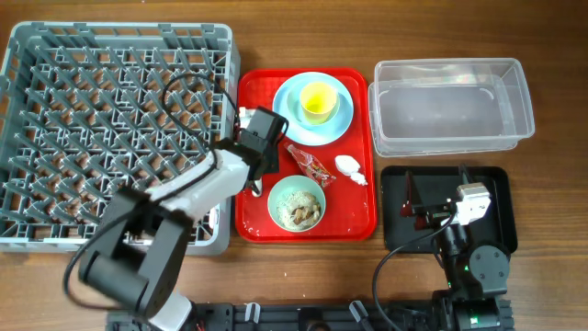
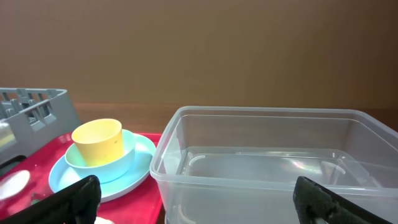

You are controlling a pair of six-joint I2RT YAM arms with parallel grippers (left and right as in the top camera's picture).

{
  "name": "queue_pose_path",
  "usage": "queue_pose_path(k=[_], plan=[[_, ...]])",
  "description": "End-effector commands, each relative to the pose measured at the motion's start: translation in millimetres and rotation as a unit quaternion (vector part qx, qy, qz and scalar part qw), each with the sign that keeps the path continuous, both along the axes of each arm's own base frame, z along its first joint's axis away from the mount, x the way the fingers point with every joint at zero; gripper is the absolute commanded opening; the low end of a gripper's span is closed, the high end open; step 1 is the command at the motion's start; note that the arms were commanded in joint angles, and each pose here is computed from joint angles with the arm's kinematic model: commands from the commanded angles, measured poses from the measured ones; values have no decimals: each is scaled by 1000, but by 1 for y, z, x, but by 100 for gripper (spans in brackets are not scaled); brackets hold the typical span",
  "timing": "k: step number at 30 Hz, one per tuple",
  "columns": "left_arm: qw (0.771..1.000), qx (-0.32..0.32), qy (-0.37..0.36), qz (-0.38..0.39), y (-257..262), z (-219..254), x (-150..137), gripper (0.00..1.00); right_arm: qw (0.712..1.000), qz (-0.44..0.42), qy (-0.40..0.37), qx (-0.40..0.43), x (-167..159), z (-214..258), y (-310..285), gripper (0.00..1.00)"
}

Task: Sort waste into correct bins and load items into the dishwasher rack
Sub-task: 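Carry the spoon into the dish rack and release it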

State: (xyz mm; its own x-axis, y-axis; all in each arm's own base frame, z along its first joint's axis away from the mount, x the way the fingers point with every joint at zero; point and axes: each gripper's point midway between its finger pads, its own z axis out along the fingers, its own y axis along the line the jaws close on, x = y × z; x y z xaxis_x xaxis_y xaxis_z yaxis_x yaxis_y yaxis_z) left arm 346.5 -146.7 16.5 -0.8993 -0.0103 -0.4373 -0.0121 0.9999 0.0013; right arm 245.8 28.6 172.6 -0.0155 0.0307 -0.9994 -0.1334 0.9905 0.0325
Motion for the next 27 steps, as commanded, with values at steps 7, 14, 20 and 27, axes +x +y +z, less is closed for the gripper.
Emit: queue_pose_path(k=[7,14,20,27], plan=[[976,60,-207,14,51,170,-2,4,1000,2,-3,-2,0,1,0,100],[968,148,-187,77,110,170,-8,4,1000,2,-3,-2,0,1,0,100],[991,111,-68,31,91,97,-6,4,1000,2,-3,-2,0,1,0,100],[992,113,-46,26,90,83,-8,55,1000,2,-3,-2,0,1,0,100]])
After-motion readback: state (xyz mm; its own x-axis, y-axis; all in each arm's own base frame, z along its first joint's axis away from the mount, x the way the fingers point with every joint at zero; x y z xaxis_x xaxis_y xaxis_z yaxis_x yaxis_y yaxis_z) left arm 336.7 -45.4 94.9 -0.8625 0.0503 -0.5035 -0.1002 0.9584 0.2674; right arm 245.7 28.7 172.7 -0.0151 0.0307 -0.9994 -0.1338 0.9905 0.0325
